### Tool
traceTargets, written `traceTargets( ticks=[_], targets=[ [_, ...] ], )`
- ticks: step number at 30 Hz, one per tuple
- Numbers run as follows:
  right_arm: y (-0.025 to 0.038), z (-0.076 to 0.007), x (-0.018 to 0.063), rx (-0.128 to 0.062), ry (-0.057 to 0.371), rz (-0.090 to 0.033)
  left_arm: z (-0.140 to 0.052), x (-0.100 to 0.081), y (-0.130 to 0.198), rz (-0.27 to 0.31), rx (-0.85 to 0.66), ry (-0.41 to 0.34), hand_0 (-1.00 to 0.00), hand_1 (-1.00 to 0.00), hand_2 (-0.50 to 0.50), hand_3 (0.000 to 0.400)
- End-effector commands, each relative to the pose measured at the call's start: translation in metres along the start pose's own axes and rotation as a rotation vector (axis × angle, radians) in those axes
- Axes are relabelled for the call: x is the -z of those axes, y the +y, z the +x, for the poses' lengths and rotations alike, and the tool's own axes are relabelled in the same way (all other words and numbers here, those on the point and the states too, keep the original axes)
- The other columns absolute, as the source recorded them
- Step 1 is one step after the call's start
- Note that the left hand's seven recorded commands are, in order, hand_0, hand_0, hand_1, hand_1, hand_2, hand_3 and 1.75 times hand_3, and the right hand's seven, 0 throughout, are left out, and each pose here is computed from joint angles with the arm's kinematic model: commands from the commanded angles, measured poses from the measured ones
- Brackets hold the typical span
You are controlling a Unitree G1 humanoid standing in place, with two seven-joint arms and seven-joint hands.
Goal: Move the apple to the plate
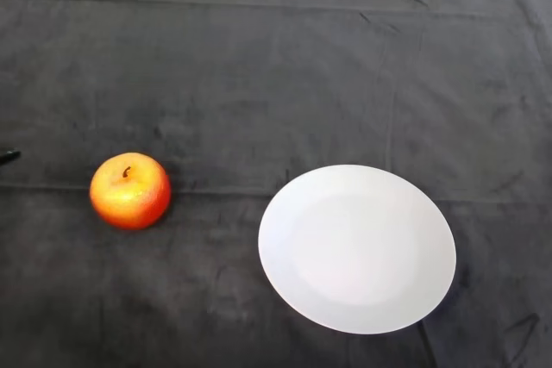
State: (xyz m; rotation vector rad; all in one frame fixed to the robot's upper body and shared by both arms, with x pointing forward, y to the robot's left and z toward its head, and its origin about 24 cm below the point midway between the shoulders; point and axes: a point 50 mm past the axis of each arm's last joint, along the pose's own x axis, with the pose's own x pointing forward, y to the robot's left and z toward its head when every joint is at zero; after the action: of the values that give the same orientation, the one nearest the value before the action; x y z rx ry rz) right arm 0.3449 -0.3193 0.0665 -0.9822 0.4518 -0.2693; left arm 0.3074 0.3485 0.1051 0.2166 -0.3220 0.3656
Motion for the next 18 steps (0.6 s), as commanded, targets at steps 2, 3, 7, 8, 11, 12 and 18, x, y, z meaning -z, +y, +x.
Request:
traceTargets(
  ticks=[2,3,7,8,11,12,18],
  targets=[
    [0.0013,-0.0012,0.0091,-0.006,0.025,0.004,0.015,-0.020,-0.022,0.005,0.091,-0.105,0.00,0.00,0.00,0.000],
    [0.0013,-0.0012,0.0091,-0.006,0.025,0.004,0.015,-0.020,-0.026,0.007,0.110,-0.105,0.00,0.00,0.00,0.000],
    [0.0013,-0.0012,0.0091,-0.006,0.025,0.004,0.014,-0.019,-0.042,0.016,0.185,-0.109,0.00,0.00,0.00,0.000],
    [0.0013,-0.0013,0.0091,-0.006,0.025,0.004,0.013,-0.018,-0.045,0.018,0.202,-0.110,0.00,0.00,0.00,0.000],
    [0.0013,-0.0013,0.0091,-0.006,0.025,0.004,0.012,-0.018,-0.054,0.026,0.253,-0.114,0.00,0.00,0.00,0.000],
    [0.0013,-0.0013,0.0091,-0.006,0.025,0.004,0.011,-0.017,-0.057,0.028,0.270,-0.114,0.00,0.00,0.00,0.000],
    [0.0013,-0.0013,0.0091,-0.006,0.025,0.005,0.005,-0.013,-0.074,0.043,0.360,-0.114,0.00,0.00,0.00,0.000]
  ],
)
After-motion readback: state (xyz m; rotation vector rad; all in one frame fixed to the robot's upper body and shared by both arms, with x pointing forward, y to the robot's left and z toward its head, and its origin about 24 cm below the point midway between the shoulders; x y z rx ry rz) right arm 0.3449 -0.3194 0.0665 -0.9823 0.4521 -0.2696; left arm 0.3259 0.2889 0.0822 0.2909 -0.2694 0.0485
